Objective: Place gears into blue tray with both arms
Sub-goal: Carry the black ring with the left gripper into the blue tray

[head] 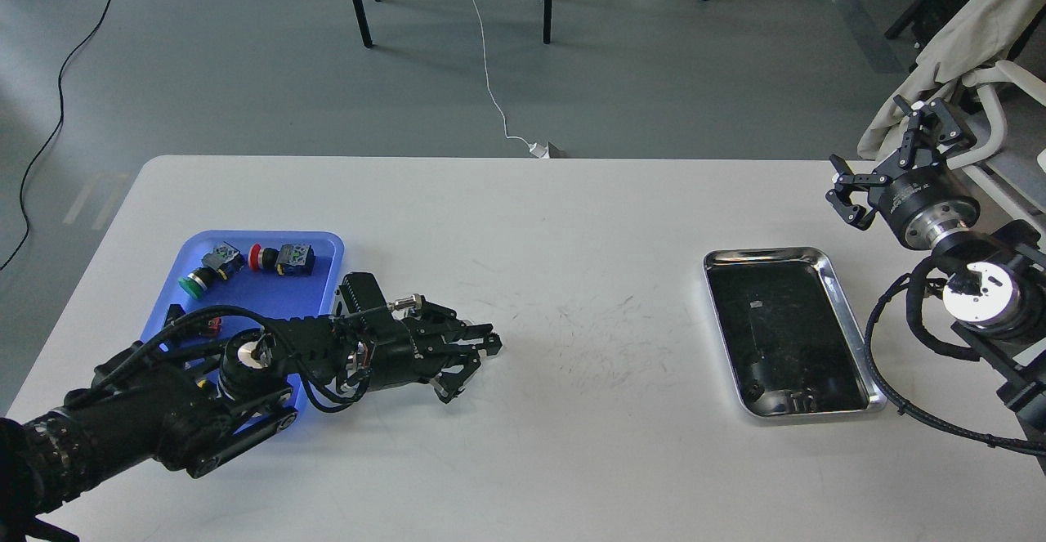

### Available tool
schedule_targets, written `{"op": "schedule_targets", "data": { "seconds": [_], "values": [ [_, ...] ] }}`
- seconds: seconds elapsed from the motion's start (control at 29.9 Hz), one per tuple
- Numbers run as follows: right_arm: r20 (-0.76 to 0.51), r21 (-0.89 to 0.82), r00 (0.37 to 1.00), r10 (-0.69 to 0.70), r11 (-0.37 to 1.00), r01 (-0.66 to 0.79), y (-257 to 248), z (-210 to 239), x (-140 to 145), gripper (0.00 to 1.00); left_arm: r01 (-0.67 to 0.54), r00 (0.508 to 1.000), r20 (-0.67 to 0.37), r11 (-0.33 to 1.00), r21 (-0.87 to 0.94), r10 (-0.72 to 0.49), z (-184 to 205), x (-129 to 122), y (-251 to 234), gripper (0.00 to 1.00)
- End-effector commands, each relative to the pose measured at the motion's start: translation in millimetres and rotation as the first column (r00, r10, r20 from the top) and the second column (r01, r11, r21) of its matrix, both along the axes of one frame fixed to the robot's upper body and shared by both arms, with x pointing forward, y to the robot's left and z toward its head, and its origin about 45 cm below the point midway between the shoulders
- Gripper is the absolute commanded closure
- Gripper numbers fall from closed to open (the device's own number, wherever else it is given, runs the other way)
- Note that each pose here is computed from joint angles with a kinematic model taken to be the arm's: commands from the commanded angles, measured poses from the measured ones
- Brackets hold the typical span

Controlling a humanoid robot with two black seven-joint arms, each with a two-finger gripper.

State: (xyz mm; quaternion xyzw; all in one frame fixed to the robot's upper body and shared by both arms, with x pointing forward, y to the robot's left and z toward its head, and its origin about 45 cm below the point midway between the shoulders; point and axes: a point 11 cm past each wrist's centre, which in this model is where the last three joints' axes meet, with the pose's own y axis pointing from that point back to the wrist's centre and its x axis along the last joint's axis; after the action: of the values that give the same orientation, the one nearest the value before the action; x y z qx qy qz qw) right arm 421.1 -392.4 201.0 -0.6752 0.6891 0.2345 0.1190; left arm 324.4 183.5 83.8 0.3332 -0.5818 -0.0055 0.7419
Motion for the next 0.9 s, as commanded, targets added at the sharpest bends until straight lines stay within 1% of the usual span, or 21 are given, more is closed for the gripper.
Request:
{"op": "schedule_targets", "data": {
  "seconds": [0.0,0.1,0.23,0.43,0.7,0.87],
  "values": [
    [-0.004,0.002,1.0,0.001,1.0,-0.001,0,-2,-1,0.01,-0.015,1.0,0.025,1.0,0.024,0.015,8,9,16,0.91],
    [-0.003,0.003,1.0,0.002,1.0,-0.002,1,-2,-1,0.01,-0.023,0.998,0.051,0.999,0.043,0.021,21,14,33,0.91],
    [-0.003,0.004,1.0,0.003,1.0,-0.003,1,-2,-1,0.01,-0.052,0.994,0.099,0.996,0.073,0.045,39,29,56,0.91],
    [-0.001,0.004,1.0,0.006,1.0,-0.006,2,-1,-1,0.01,-0.128,0.981,0.162,0.979,0.156,0.102,65,40,116,0.91],
    [0.0,-0.002,1.0,0.011,1.0,-0.011,1,0,-2,0.01,-0.232,0.948,0.265,0.951,0.204,0.175,97,37,192,0.91],
    [0.0,-0.007,1.0,0.013,1.0,-0.013,1,0,-1,0.01,-0.276,0.938,0.266,0.942,0.194,0.22,98,28,213,0.91]
  ]
}}
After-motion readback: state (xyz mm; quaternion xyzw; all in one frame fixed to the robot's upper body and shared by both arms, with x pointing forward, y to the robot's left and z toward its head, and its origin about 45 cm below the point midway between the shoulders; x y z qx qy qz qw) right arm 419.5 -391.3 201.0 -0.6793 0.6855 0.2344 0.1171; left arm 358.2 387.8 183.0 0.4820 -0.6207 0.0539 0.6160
